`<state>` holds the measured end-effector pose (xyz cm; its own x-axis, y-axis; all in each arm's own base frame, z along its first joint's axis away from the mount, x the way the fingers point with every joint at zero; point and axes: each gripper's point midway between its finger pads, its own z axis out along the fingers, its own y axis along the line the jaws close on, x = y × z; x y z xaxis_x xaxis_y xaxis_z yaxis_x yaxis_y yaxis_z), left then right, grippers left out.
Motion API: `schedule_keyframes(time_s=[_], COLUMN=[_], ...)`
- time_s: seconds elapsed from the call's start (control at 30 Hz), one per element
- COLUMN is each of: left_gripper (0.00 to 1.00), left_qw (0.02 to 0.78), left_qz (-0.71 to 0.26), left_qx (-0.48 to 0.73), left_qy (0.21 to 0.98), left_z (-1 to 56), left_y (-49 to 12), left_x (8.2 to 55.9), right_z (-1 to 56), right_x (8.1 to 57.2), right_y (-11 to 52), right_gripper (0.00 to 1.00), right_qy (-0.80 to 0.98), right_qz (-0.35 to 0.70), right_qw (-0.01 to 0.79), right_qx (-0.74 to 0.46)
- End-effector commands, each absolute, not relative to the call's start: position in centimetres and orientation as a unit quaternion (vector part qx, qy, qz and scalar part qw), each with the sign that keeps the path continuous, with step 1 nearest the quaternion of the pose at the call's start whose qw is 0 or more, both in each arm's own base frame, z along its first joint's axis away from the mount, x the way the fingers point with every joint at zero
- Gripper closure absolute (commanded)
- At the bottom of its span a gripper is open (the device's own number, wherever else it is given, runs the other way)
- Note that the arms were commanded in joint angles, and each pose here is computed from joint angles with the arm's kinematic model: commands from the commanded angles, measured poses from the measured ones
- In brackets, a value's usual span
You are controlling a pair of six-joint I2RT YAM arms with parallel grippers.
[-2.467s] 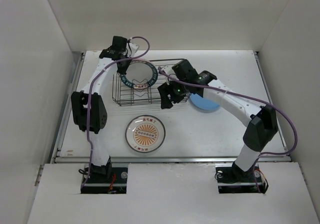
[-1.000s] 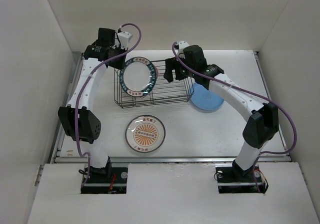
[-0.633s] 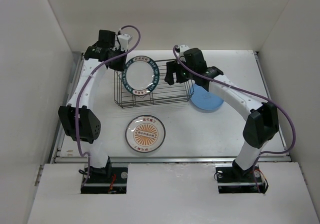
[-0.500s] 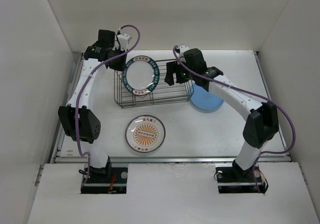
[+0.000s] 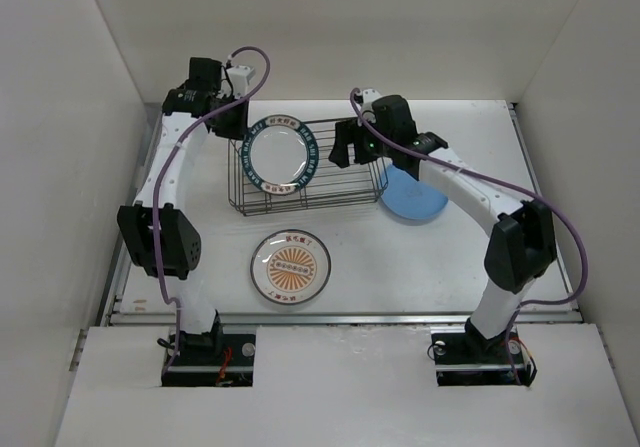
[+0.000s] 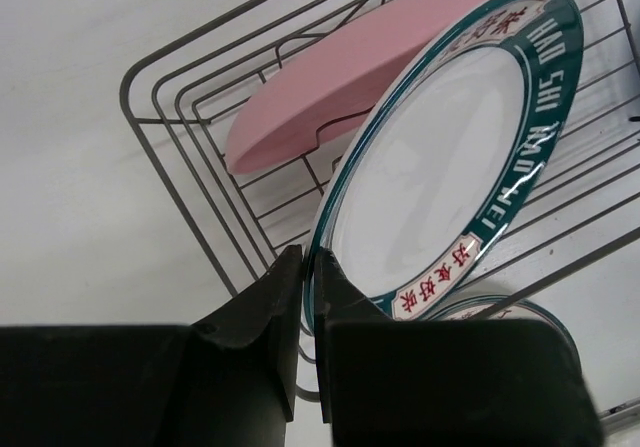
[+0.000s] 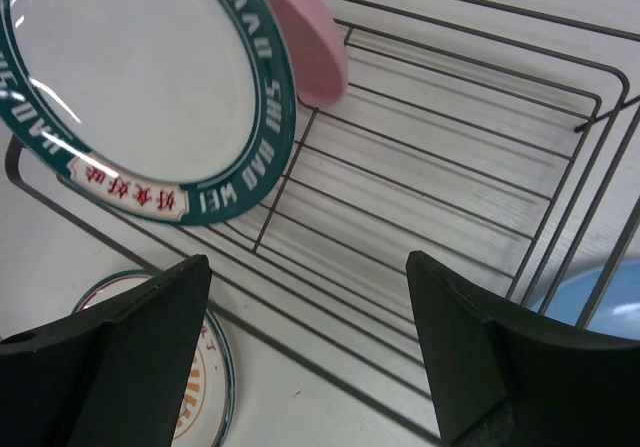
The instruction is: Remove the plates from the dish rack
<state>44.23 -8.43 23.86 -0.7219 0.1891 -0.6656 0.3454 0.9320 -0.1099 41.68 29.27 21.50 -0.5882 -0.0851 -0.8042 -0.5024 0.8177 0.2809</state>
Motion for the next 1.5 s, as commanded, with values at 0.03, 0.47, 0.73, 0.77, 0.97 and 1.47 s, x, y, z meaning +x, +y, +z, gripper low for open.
schedule_keyframes(time_s=[0.03,0.47,0.73,0.77,0.97,1.47], left_gripper=[1.0,1.0,1.0,1.0,1.0,0.52], left_qw=[0.354,0.341,0.327,0.327,0.326,0.341], left_qz=[-0.113,-0.11,-0.112,-0.112,-0.119,-0.117], left_qx=[0.152,0.132,0.127,0.127,0.119,0.127], left_qy=[0.916,0.924,0.93,0.93,0.93,0.924], left_z=[23.6,22.3,21.1,21.1,21.2,24.0], left_y=[-8.4,-7.5,-7.5,-7.5,-7.7,-7.6], left_x=[44.8,44.7,44.5,44.5,44.4,43.3], right_z=[22.4,17.2,15.6,14.6,13.8,18.8], right_x=[44.6,46.8,45.1,45.1,44.6,43.3], right_y=[31.0,36.9,37.8,37.8,38.5,38.0], right_gripper=[0.15,0.18,0.39,0.4,0.47,1.0], right_qy=[0.819,0.791,0.775,0.78,0.773,0.739], right_qz=[0.334,0.486,0.539,0.539,0.569,0.605], right_qw=[0.429,0.327,0.283,0.274,0.237,0.248], right_qx=[-0.182,-0.179,-0.171,-0.163,-0.151,-0.162])
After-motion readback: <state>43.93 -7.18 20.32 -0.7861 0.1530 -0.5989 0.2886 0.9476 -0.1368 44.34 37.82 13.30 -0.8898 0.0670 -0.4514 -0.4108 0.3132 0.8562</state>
